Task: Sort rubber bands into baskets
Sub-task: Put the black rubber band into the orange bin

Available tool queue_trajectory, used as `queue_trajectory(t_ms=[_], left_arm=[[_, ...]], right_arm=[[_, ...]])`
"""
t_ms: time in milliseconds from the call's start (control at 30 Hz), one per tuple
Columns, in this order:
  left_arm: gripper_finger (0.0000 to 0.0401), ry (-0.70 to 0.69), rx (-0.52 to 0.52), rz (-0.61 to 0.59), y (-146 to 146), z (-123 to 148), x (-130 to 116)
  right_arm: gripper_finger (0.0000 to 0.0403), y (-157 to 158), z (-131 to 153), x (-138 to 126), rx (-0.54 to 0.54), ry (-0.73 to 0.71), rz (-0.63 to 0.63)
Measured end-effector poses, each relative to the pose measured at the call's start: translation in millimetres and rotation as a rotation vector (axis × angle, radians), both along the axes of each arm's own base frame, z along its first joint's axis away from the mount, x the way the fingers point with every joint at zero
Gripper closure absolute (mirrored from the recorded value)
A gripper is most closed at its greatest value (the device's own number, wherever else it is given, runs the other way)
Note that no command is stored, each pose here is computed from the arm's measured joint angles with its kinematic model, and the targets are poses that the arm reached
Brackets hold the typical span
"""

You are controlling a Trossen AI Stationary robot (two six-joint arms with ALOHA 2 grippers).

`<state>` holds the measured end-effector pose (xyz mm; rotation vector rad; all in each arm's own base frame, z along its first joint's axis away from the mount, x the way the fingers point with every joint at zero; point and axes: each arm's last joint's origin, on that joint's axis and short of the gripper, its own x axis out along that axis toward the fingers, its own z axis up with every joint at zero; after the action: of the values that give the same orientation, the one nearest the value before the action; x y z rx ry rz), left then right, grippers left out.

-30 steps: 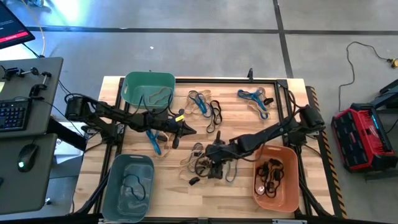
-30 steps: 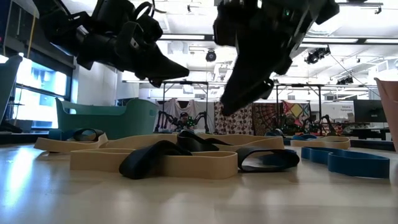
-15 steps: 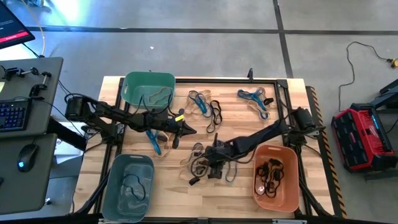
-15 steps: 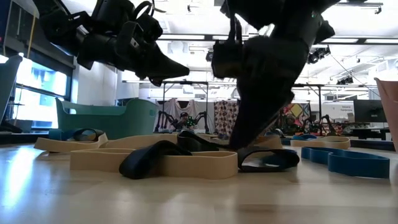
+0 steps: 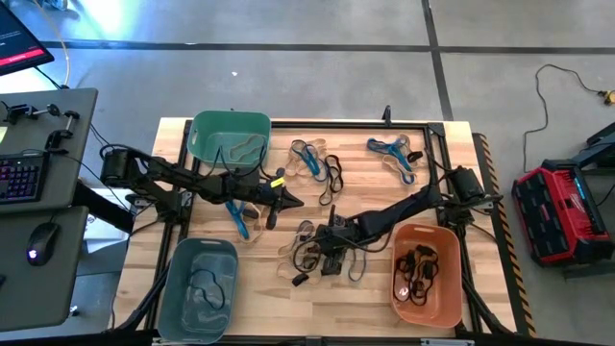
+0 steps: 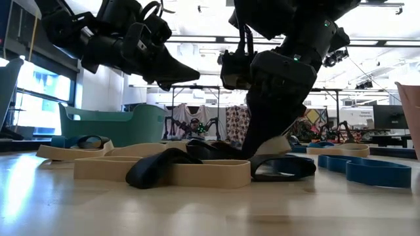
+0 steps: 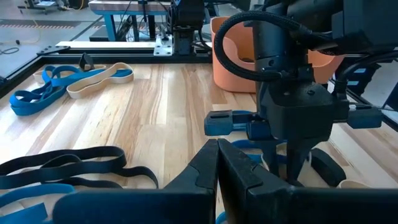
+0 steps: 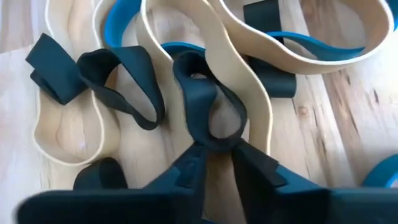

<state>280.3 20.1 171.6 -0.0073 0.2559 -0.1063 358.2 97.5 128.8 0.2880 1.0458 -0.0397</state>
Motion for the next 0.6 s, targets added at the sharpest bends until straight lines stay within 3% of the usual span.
queue_trajectory(t_ms=[133,600], left_arm=[[0.0401,0.0,0.0,0.0,0.0,0.0,0.0],[0.0401,0.0,0.0,-0.001,0.0,0.0,0.1]], right_arm=[[0.0396,0.7,0.3,-0.2,0.007,0.001,0.005],[0.0394,8.2,50.1,-16.0,0.021,-0.088,-0.005]])
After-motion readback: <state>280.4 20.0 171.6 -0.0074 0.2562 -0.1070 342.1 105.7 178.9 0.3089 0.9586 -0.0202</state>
